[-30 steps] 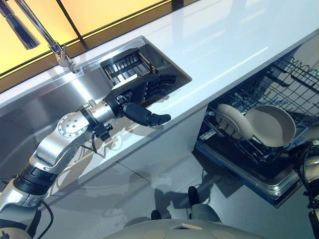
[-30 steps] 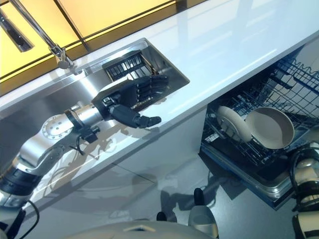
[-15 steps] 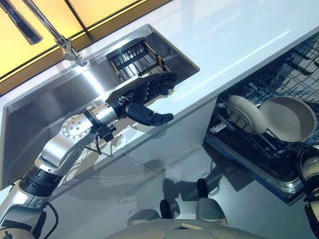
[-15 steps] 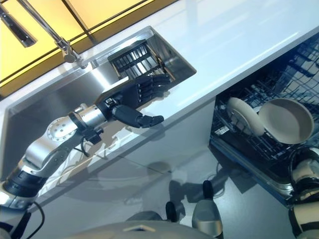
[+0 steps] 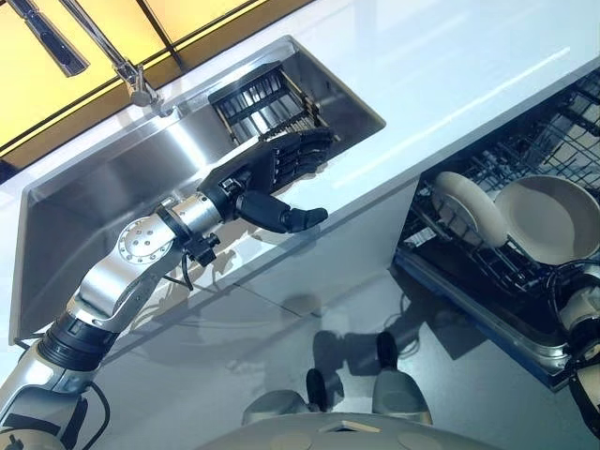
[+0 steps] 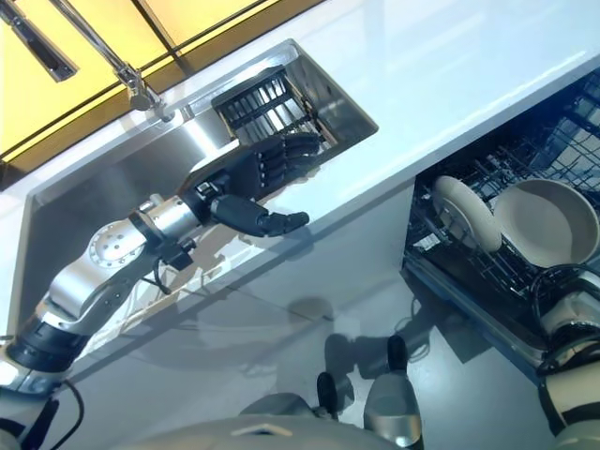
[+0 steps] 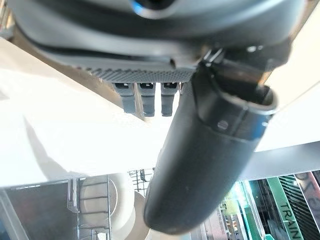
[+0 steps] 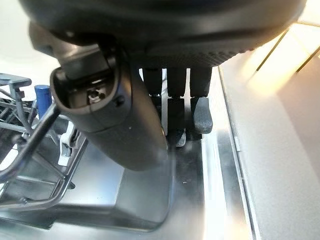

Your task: Pick up plates and place into dishwasher.

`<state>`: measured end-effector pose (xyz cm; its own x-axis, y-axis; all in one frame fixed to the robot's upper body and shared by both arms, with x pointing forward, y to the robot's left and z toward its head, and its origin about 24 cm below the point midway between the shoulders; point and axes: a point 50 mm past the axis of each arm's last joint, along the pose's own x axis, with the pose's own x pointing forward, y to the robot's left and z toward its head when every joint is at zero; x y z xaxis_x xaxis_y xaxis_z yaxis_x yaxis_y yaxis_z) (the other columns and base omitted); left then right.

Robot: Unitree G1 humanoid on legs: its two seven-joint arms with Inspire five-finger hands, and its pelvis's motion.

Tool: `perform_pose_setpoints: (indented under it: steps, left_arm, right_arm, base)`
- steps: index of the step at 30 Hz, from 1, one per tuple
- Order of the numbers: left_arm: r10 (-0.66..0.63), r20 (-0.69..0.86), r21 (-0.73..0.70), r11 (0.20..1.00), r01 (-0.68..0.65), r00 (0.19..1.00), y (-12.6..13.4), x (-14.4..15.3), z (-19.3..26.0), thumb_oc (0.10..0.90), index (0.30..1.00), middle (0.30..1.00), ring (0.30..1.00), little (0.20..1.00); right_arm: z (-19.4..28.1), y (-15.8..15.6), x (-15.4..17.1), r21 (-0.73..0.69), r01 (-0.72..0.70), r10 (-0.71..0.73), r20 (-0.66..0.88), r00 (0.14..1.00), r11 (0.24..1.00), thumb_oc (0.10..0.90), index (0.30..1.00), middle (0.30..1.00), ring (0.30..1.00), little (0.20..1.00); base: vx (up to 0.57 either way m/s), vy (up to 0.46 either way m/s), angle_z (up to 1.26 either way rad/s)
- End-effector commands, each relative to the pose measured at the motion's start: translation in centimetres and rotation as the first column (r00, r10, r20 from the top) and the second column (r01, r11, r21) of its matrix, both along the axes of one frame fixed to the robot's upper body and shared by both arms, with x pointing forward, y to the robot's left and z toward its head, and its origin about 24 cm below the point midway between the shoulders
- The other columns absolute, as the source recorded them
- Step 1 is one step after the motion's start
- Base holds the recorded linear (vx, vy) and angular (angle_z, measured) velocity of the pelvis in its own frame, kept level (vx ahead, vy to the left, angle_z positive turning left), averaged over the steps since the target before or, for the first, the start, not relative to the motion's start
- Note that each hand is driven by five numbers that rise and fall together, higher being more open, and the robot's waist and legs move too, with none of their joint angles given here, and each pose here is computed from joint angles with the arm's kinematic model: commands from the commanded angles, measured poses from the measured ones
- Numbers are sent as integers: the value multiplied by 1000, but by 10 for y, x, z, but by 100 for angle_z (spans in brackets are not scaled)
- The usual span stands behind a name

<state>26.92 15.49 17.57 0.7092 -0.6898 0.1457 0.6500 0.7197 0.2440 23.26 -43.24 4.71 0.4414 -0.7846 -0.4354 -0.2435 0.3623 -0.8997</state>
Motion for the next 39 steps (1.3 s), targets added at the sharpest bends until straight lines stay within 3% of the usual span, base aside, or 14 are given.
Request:
perform_pose_setpoints:
  steps: [1, 7, 17, 30, 39]
  left_arm:
    - [-54, 296, -60, 995, 75, 954, -9, -7, 55, 800, 900, 900, 900, 900]
    - [-36, 268, -55, 997, 53, 963, -6, -6, 46, 800, 900, 900, 900, 900]
    - [-24, 238, -47, 998, 36, 971, -1, -2, 44, 800, 900, 900, 900, 900]
    - [-51, 265, -24, 998, 60, 963, -6, 4, 55, 800, 900, 900, 900, 900]
    - [-72, 283, -21, 996, 81, 956, -8, 2, 61, 800, 900, 900, 900, 900]
  right_arm:
    - [39, 42, 69, -32, -220, 221, 273, 936, 975, 100, 300, 300, 300, 200]
    - [75, 61, 92, -109, -293, 309, 462, 831, 950, 100, 300, 300, 300, 200]
    - [112, 64, 105, -183, -295, 345, 582, 736, 938, 100, 300, 300, 300, 200]
    - [137, 62, 114, -188, -277, 334, 605, 723, 942, 100, 300, 300, 300, 200]
    - [116, 55, 104, -152, -276, 312, 586, 748, 949, 100, 300, 300, 300, 200]
  base:
    - [-33, -43, 0]
    - [20, -25, -1]
    - [44, -22, 8]
    - [-3, -27, 11]
    - [7, 7, 1]
